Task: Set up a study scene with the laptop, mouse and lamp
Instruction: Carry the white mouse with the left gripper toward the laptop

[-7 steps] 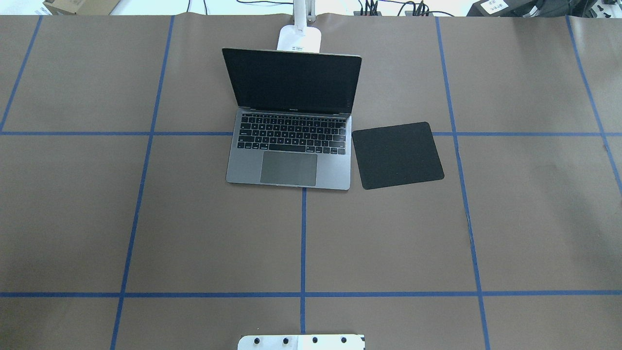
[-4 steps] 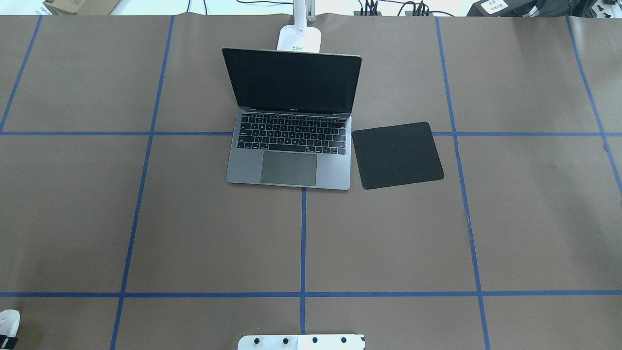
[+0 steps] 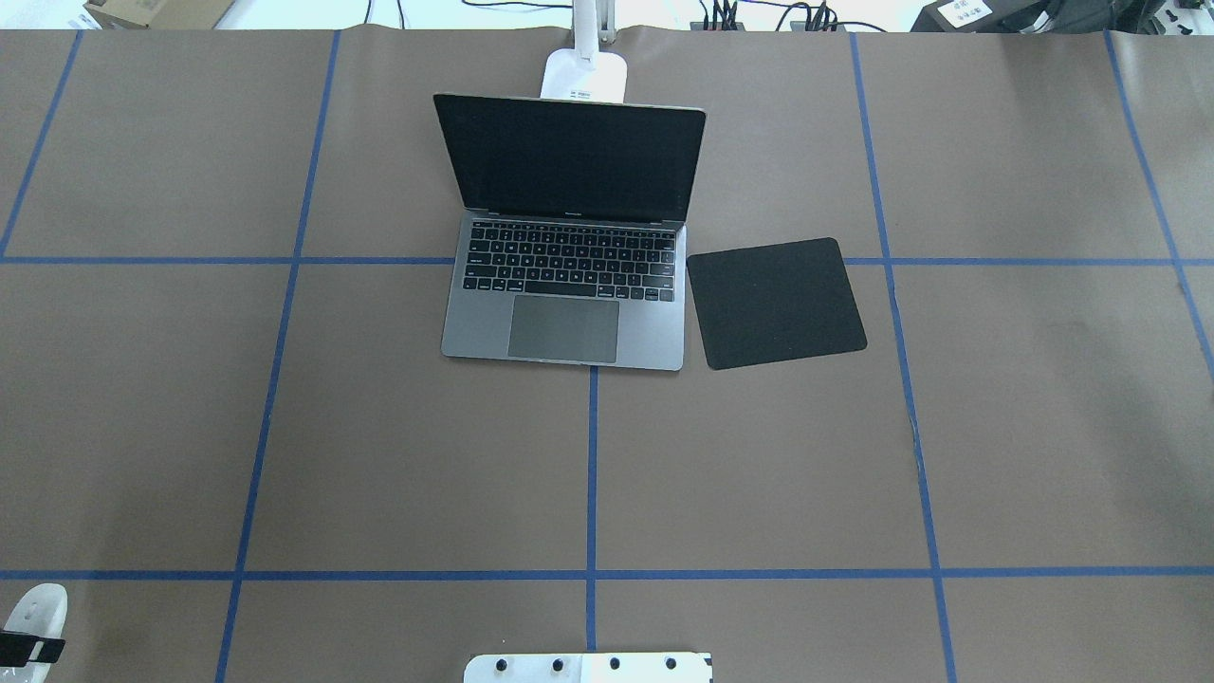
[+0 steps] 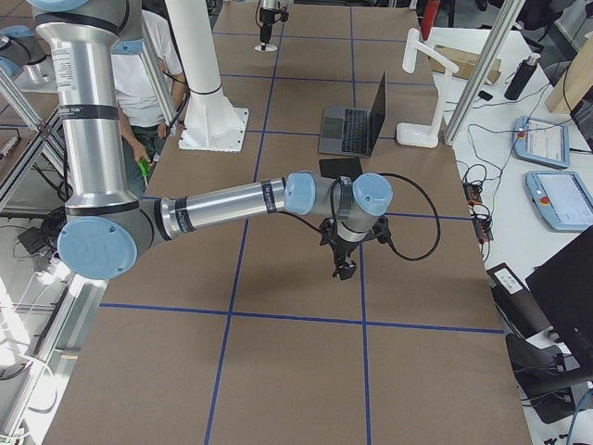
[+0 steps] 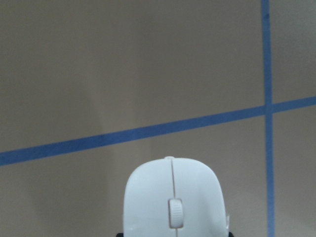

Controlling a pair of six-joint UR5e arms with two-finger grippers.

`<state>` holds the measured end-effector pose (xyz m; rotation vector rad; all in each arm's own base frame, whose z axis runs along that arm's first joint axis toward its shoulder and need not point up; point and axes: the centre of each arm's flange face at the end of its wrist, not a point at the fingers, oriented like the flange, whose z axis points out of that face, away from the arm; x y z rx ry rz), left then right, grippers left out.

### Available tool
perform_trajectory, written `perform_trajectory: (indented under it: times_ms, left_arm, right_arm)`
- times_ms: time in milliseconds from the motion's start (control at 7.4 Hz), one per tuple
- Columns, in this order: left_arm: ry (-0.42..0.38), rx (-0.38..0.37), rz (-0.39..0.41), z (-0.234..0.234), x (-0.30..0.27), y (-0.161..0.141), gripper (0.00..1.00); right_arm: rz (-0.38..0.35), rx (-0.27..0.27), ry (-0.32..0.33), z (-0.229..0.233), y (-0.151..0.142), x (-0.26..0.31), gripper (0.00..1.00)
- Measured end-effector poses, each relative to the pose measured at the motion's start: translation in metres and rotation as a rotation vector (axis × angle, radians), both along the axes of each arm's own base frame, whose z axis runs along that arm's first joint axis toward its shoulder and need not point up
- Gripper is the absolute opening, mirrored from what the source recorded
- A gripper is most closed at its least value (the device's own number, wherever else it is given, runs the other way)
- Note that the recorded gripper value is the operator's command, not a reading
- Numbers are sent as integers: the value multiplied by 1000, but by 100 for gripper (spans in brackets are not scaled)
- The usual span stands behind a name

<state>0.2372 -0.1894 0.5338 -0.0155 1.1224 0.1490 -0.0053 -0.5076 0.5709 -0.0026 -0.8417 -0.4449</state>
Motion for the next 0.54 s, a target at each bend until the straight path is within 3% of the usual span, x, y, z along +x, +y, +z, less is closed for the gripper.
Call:
perform_trajectory:
  times_ms: [541]
  left_arm:
    - [-32, -9, -69, -110, 87, -64, 69]
  right_arm:
    - [0, -11, -1, 6, -5, -1, 99]
